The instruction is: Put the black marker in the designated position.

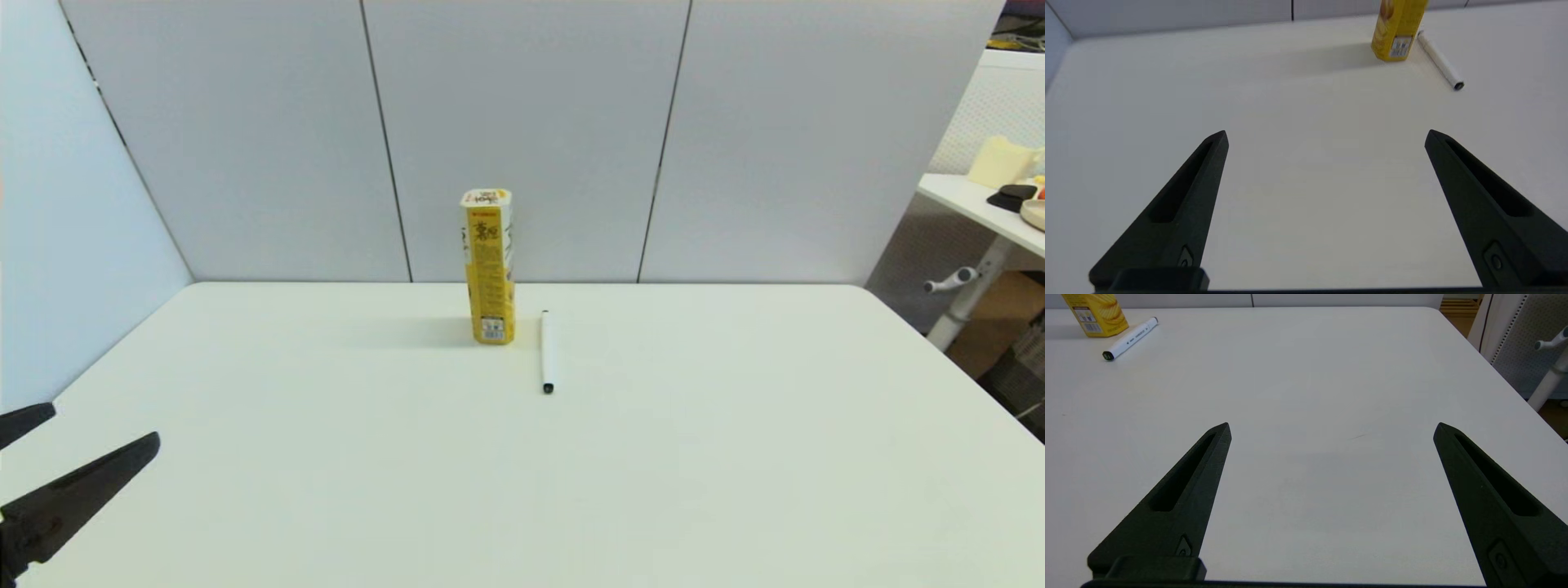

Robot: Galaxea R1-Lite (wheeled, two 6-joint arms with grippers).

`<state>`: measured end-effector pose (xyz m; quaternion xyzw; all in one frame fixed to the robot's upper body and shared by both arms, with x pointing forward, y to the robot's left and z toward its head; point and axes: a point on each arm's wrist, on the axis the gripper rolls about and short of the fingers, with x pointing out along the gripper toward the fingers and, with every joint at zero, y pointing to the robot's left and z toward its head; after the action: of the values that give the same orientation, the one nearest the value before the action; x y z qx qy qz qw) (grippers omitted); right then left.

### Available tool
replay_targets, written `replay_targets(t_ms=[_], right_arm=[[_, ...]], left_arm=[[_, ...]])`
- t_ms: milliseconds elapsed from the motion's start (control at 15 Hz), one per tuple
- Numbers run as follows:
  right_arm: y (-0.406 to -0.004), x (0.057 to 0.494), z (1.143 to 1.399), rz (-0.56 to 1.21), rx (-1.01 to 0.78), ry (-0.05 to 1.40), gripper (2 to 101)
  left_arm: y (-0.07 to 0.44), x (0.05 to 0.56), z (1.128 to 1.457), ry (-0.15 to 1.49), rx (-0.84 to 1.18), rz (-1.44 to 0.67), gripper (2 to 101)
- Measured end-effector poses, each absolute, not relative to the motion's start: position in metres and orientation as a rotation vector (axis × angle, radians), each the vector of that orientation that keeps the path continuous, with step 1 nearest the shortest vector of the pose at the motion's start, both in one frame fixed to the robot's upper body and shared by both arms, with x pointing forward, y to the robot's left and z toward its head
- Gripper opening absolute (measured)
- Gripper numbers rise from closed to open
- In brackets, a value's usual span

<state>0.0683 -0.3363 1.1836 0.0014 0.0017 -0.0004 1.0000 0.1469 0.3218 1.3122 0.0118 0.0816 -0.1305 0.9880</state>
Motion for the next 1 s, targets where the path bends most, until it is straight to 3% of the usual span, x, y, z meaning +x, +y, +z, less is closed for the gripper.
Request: replay_targets(t_ms=[467, 1000], right_arm=[[-0.336, 0.068, 1.184, -0.001, 0.003, 0.003, 98.0], [-0.336, 0.068, 1.184, -0.001, 0.003, 0.003, 98.0]], left_arm=[[0.329, 0.098, 1.278, -0.069, 0.123, -0.218, 97.3], [0.331, 0.074, 1.202, -0.073, 0.118, -0.106, 97.7]])
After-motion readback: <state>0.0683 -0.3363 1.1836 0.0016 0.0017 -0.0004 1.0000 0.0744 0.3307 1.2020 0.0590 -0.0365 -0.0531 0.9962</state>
